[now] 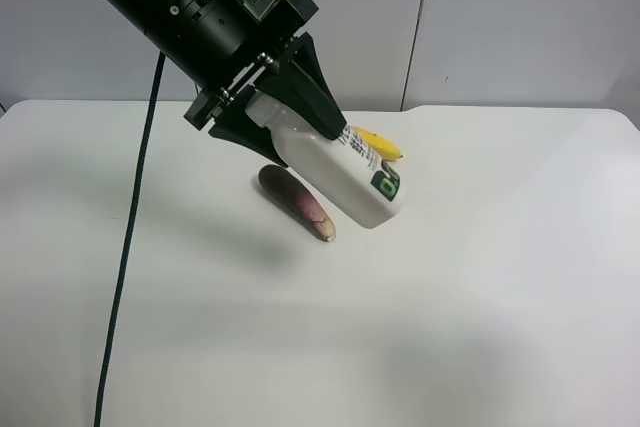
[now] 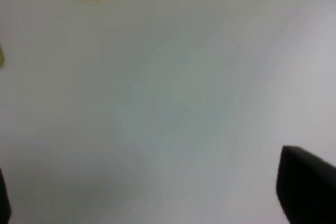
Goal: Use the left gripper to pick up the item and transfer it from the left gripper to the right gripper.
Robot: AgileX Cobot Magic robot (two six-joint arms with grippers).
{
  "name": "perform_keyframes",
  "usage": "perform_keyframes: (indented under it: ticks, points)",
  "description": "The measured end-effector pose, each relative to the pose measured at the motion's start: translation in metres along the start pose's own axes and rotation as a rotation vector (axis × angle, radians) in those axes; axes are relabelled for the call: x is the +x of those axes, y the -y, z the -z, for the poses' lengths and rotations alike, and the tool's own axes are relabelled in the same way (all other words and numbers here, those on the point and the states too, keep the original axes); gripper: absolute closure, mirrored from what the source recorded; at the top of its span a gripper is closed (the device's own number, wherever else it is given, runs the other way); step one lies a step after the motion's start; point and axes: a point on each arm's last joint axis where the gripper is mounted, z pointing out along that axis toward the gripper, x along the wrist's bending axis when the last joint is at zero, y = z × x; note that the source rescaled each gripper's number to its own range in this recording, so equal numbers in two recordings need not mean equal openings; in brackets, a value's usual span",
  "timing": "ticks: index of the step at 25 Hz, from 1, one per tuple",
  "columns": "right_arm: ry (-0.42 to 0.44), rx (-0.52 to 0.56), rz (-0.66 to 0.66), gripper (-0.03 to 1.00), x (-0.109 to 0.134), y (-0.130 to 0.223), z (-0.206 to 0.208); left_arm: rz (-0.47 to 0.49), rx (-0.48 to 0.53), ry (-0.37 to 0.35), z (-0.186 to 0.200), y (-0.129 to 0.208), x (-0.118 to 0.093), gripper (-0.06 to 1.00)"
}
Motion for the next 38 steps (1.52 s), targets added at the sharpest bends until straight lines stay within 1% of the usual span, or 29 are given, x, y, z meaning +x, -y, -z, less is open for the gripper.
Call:
perform_keyframes:
  ticks: [2, 3, 4, 7, 10, 14, 16, 18, 21, 22, 26, 29, 32, 35, 38]
  points:
    - [-0.065, 0.056, 0.009, -0.03, 0.003, -0.020, -0.007, -0.006, 0.005, 0.009, -0.002, 0.001, -0.003, 0.90]
    - [-0.100, 0.060, 0.025, -0.03, 0.004, -0.031, -0.009, -0.006, 0.004, 0.017, -0.003, 0.001, -0.004, 0.90]
    - [-0.100, 0.060, 0.025, -0.03, 0.004, -0.031, -0.009, -0.006, 0.003, 0.025, -0.003, 0.001, -0.005, 0.90]
    - [-0.186, 0.073, 0.117, -0.03, 0.008, -0.063, -0.022, -0.011, -0.003, 0.042, -0.003, 0.000, -0.007, 0.90]
    - [-0.276, 0.098, 0.246, -0.03, 0.017, -0.087, -0.043, -0.021, -0.004, 0.044, -0.003, 0.000, -0.007, 0.90]
    - [-0.416, 0.130, 0.442, -0.03, 0.046, -0.110, -0.077, -0.023, -0.002, 0.044, -0.003, 0.000, -0.007, 0.90]
    - [-0.466, 0.138, 0.514, -0.03, 0.061, -0.117, -0.091, -0.025, 0.001, 0.045, -0.003, 0.001, -0.007, 0.90]
    - [-0.534, 0.170, 0.608, -0.03, 0.088, -0.121, -0.116, -0.028, 0.006, 0.047, -0.003, 0.001, -0.007, 0.90]
    - [-0.566, 0.207, 0.654, -0.03, 0.106, -0.124, -0.137, -0.033, 0.017, 0.052, -0.003, 0.002, -0.008, 0.90]
    - [-0.566, 0.207, 0.654, -0.03, 0.106, -0.124, -0.137, -0.038, 0.020, 0.053, -0.003, 0.003, -0.008, 0.90]
    - [-0.591, 0.233, 0.694, -0.03, 0.119, -0.125, -0.157, -0.046, 0.022, 0.055, -0.003, 0.003, -0.008, 0.90]
    - [-0.619, 0.258, 0.712, -0.03, 0.124, -0.121, -0.166, -0.053, 0.022, 0.055, -0.003, 0.003, -0.008, 0.90]
    - [-0.650, 0.260, 0.711, -0.03, 0.128, -0.120, -0.168, -0.065, 0.021, 0.055, -0.003, 0.003, -0.008, 0.90]
    - [-0.657, 0.248, 0.723, -0.03, 0.128, -0.121, -0.168, -0.077, 0.020, 0.058, -0.003, 0.003, -0.008, 0.90]
    - [-0.659, 0.262, 0.724, -0.03, 0.129, -0.119, -0.172, -0.094, 0.016, 0.073, -0.003, 0.002, -0.009, 0.90]
